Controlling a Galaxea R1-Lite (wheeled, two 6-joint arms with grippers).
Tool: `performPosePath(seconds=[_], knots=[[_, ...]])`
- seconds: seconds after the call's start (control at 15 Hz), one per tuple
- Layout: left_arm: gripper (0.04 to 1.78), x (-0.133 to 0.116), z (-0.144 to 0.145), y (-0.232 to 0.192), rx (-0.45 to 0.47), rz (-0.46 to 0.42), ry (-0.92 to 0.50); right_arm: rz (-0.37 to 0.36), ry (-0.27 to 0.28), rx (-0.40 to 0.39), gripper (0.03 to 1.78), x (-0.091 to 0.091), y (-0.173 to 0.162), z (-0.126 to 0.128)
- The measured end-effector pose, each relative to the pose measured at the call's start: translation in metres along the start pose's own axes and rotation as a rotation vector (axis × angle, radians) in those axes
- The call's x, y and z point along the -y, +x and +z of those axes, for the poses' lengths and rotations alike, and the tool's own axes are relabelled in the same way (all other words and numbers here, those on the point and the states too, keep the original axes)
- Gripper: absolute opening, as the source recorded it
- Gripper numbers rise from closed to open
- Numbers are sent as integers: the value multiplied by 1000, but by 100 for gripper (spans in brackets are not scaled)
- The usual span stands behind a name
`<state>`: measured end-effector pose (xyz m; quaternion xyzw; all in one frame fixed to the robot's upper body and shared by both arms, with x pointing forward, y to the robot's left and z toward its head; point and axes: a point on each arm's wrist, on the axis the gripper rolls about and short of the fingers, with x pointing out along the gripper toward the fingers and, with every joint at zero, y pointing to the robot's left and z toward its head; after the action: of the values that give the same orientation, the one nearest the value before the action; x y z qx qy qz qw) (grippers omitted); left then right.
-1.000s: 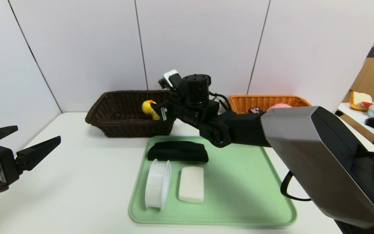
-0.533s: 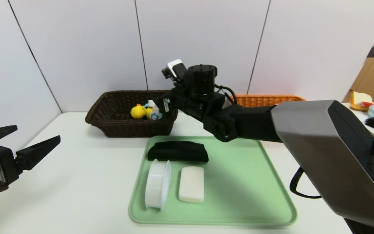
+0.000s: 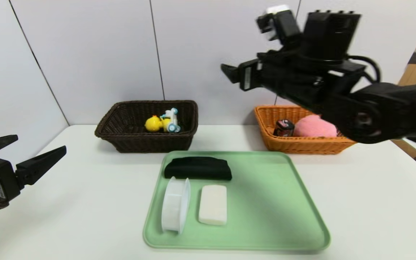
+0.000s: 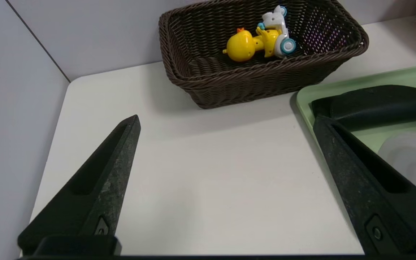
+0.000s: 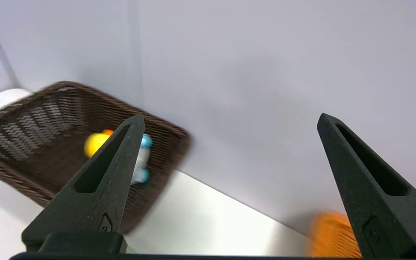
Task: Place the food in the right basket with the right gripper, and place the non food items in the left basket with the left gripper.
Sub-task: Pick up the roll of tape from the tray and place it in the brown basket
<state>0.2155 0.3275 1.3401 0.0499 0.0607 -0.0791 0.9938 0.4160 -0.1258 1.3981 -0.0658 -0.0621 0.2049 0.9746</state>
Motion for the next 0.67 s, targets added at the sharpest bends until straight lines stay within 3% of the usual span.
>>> performPosePath(seconds=[0.27, 0.4, 0.53, 0.67], knots=[[169, 0, 1, 1, 10, -2, 1, -227, -29, -41, 167, 93, -90, 4], [169, 2, 4, 2, 33, -20, -12, -328, -40, -59, 168, 125, -146, -1], [169, 7, 4, 2, 37, -58, -50, -373, -37, -72, 169, 132, -196, -10], [169, 14, 5, 3, 36, -115, -75, -397, -21, -89, 169, 123, -243, -25]])
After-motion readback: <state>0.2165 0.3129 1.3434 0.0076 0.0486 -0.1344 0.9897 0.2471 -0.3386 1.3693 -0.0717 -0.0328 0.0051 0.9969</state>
